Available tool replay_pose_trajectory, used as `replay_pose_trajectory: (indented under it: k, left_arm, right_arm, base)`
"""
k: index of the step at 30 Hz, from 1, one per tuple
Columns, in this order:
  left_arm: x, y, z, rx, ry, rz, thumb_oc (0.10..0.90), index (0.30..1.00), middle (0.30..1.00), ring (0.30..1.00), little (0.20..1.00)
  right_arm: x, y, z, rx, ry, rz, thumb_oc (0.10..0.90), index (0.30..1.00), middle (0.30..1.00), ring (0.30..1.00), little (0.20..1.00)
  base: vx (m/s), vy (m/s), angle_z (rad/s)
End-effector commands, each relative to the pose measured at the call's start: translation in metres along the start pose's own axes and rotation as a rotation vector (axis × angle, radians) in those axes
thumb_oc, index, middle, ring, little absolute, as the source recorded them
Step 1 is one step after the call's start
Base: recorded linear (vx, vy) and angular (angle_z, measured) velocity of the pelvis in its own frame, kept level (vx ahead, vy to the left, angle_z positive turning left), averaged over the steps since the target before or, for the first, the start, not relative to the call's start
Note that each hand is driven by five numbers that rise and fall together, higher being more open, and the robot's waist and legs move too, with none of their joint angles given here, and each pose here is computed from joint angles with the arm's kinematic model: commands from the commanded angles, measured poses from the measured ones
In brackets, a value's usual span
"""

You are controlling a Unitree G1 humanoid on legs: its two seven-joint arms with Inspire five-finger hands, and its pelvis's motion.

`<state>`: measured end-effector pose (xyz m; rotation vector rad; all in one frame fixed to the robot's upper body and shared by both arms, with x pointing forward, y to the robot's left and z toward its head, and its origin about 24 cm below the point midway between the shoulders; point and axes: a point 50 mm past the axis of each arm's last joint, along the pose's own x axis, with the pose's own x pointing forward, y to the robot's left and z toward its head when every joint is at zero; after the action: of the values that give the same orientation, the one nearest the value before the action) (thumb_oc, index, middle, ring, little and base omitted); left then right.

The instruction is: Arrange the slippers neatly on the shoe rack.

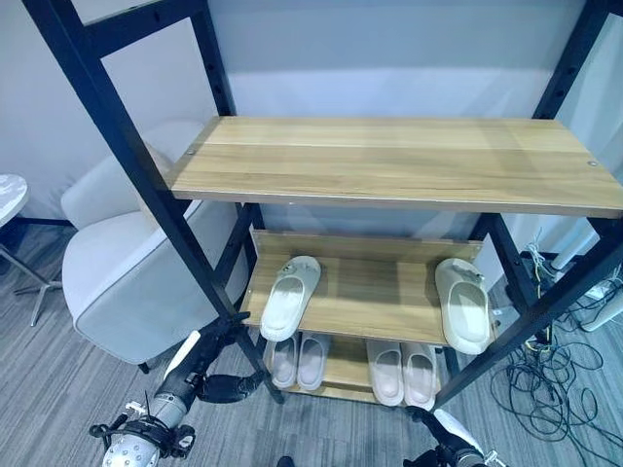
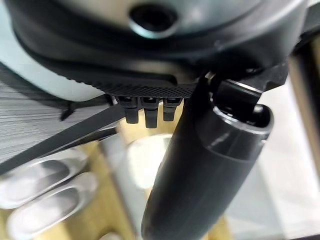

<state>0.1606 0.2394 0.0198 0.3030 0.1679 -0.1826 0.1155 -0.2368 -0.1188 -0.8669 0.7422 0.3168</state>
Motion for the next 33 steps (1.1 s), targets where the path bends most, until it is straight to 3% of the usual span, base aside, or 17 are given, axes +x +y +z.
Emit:
replay_pose_trajectory:
  k: [1,19,33]
  left_arm:
    - [0.012,0.019,0.052,-0.037,-0.3,0.098,0.8,0.9,0.9,0.9,0.9]
    - [0.052,-0.016,0.08,-0.094,-0.443,0.048,0.8,0.9,0.9,0.9,0.9]
    - [0.071,-0.02,0.093,-0.049,-0.497,0.141,0.8,0.9,0.9,0.9,0.9]
  right_arm:
    - [0.012,-0.012,0.023,-0.025,-0.088,-0.062,0.8,0.9,0.9,0.9,0.9]
    - [0.015,-0.004,0.022,-0.013,-0.048,-0.08,0.8,0.9,0.9,0.9,0.9]
    - [0.013,0.002,0.02,0.006,-0.031,-0.082,0.8,0.9,0.9,0.9,0.9]
  base:
    - [0.0,-0.038,0.0]
    - [0.01,-0.008,-0.02]
    - [0.01,-0.002,-0.03]
